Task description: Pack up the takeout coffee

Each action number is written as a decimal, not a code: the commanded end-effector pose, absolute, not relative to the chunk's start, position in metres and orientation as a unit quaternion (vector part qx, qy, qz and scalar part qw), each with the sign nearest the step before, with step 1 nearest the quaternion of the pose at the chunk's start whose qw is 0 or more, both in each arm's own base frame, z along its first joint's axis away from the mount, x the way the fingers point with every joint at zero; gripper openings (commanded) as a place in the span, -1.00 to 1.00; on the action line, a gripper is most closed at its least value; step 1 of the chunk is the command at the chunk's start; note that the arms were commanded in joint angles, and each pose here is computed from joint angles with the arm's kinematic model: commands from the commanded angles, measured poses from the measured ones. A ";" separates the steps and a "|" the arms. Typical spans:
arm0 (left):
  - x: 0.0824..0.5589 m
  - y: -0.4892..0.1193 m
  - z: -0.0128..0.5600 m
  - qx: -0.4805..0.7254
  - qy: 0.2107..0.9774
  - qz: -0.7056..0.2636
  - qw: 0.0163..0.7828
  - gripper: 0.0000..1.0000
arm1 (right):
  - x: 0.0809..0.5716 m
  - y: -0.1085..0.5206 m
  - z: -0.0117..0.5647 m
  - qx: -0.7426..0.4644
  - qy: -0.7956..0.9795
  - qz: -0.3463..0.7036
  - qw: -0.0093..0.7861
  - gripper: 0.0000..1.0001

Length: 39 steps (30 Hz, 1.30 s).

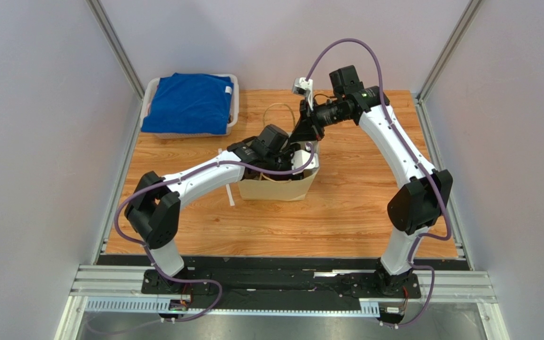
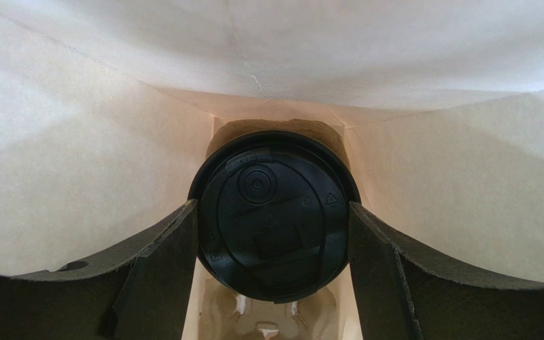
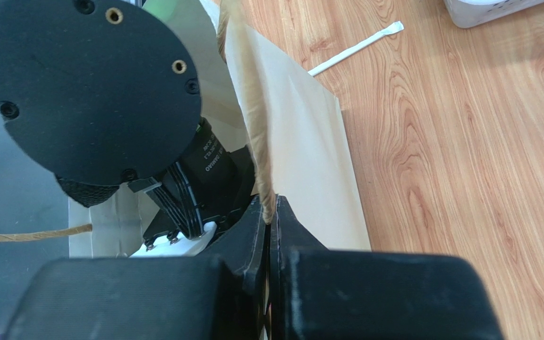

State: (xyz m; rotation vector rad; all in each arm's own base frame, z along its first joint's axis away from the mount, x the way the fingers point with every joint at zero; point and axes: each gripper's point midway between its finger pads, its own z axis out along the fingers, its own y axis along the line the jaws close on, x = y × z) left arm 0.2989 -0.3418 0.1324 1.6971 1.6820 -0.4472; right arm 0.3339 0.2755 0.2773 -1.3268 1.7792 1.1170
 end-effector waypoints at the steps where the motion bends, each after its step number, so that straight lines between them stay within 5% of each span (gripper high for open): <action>1: 0.293 -0.321 0.097 0.650 0.686 -0.178 0.276 -1.00 | 0.321 0.275 0.286 -0.510 0.667 0.446 0.309 -1.00; 17: 0.306 -0.300 0.059 0.636 0.718 -0.180 0.219 -0.98 | 0.334 0.270 0.266 -0.506 0.684 0.437 0.293 -1.00; 29: 0.322 -0.320 0.137 0.603 0.700 -0.196 0.329 0.25 | 0.333 0.270 0.273 -0.505 0.682 0.437 0.298 -1.00; 33: 0.325 -0.323 0.156 0.594 0.694 -0.200 0.354 0.39 | 0.332 0.269 0.275 -0.504 0.683 0.436 0.299 -1.00; 39: 0.325 -0.326 0.173 0.593 0.683 -0.203 0.376 0.89 | 0.329 0.268 0.278 -0.506 0.682 0.432 0.303 -1.00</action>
